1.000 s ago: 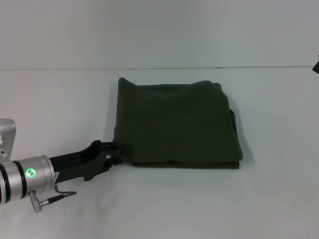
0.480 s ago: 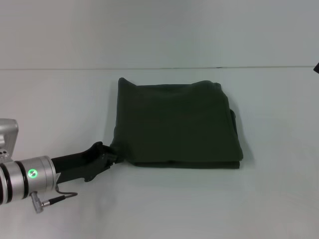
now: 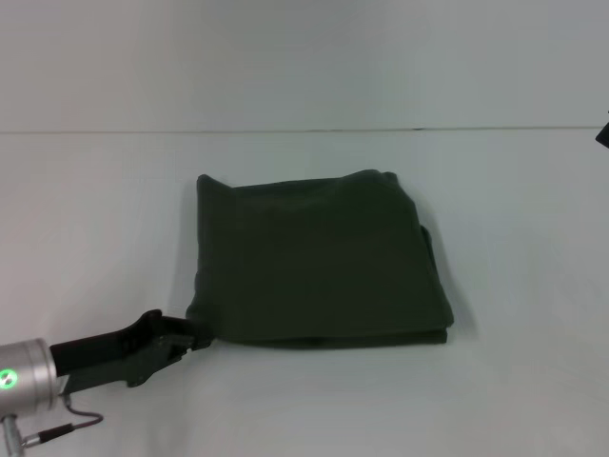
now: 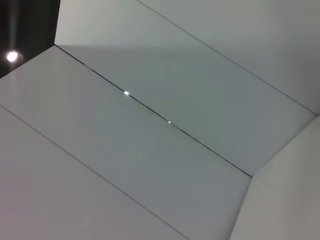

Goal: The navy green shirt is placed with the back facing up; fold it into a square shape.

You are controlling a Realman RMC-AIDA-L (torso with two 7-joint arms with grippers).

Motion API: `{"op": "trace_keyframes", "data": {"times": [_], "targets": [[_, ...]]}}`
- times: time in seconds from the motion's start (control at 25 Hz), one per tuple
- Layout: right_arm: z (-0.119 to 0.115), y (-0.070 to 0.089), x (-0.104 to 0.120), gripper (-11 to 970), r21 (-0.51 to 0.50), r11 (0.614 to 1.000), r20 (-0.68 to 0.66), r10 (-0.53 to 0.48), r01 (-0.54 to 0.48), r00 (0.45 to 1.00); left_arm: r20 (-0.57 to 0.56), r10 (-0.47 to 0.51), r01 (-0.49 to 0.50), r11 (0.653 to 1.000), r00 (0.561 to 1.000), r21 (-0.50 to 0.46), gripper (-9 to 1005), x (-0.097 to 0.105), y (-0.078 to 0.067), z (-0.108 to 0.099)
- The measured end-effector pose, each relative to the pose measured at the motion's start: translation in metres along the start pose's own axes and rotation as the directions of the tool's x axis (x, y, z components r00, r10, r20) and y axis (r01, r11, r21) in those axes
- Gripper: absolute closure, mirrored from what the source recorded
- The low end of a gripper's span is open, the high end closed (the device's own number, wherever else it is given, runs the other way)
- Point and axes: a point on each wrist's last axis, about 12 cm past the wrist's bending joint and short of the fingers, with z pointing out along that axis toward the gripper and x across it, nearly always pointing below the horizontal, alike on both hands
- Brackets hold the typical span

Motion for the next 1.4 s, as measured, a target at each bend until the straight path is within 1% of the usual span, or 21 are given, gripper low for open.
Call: {"op": "trace_keyframes", "data": {"times": [0.04,0.36,0.48,0.6,0.72,0.8,0.84,0.88,0.92,0.96,1.0,1.08,1.12,1.16,1.2,1.24,1.32,1.4], "targets": [[0.000,0.000,0.000,102,0.000,1.000,0.000,0.000,0.000,1.000,0.002,-0.012,0.012,1.000,1.000,0.002,929,0.003,0.004,-0.009],[0.005,0.001,-0.001,103,-0.009,1.000,-0.009,-0.003,0.003,1.000,-0.029,-0.005,0.004,1.000,1.000,-0.020,878,0.001,0.005,-0.014],[0.005,0.001,-0.001,103,-0.007,1.000,-0.013,-0.007,0.006,1.000,-0.045,0.009,-0.009,1.000,0.999,-0.016,860,-0.002,0.004,-0.022],[0.005,0.000,-0.002,103,0.000,1.000,-0.012,-0.013,0.013,1.000,-0.041,0.059,-0.059,0.998,0.997,0.001,841,-0.008,0.001,-0.039],[0.005,-0.001,-0.004,103,0.013,0.999,-0.017,-0.030,0.031,0.999,-0.015,0.118,-0.118,0.993,0.993,0.015,822,-0.013,-0.001,-0.067],[0.007,-0.001,-0.005,101,0.034,0.996,-0.063,-0.078,0.080,0.995,0.014,0.210,-0.210,0.977,0.978,0.047,809,-0.015,-0.004,-0.083],[0.011,-0.003,-0.006,99,0.056,0.991,-0.129,-0.116,0.124,0.985,0.033,0.296,-0.297,0.951,0.955,0.080,803,-0.015,-0.008,-0.087],[0.015,-0.005,-0.006,97,0.085,0.981,-0.203,-0.153,0.173,0.967,0.042,0.393,-0.395,0.913,0.919,0.099,763,-0.015,-0.012,-0.087],[0.021,-0.006,-0.006,96,0.102,0.970,-0.279,-0.186,0.222,0.942,0.044,0.458,-0.460,0.880,0.888,0.116,723,-0.016,-0.016,-0.085],[0.028,-0.010,-0.006,94,0.122,0.952,-0.364,-0.219,0.279,0.905,0.037,0.541,-0.541,0.832,0.840,0.123,683,-0.019,-0.021,-0.080],[0.035,-0.012,-0.005,92,0.122,0.932,-0.441,-0.256,0.340,0.860,0.023,0.595,-0.593,0.795,0.803,0.127,643,-0.022,-0.025,-0.076],[0.049,-0.013,0.001,82,0.064,0.892,-0.577,-0.333,0.447,0.746,-0.017,0.671,-0.664,0.737,0.741,0.127,563,-0.033,-0.035,-0.067],[0.058,-0.012,0.006,77,0.001,0.865,-0.642,-0.385,0.502,0.663,-0.032,0.695,-0.687,0.715,0.718,0.127,524,-0.038,-0.039,-0.063],[0.065,-0.011,0.010,72,-0.049,0.841,-0.675,-0.426,0.539,0.603,-0.048,0.729,-0.719,0.683,0.683,0.126,484,-0.043,-0.045,-0.058],[0.073,-0.010,0.014,67,-0.102,0.815,-0.696,-0.468,0.571,0.544,-0.064,0.765,-0.755,0.643,0.641,0.128,444,-0.049,-0.052,-0.053],[0.080,-0.008,0.018,62,-0.146,0.794,-0.705,-0.502,0.590,0.502,-0.071,0.784,-0.773,0.621,0.617,0.128,405,-0.052,-0.055,-0.050],[0.094,-0.002,0.027,52,-0.203,0.771,-0.696,-0.548,0.604,0.464,-0.092,0.833,-0.822,0.553,0.545,0.134,320,-0.060,-0.068,-0.039],[0.104,0.005,0.035,42,-0.253,0.754,-0.673,-0.587,0.606,0.449,-0.118,0.862,-0.850,0.506,0.493,0.142,230,-0.064,-0.077,-0.029]]}}
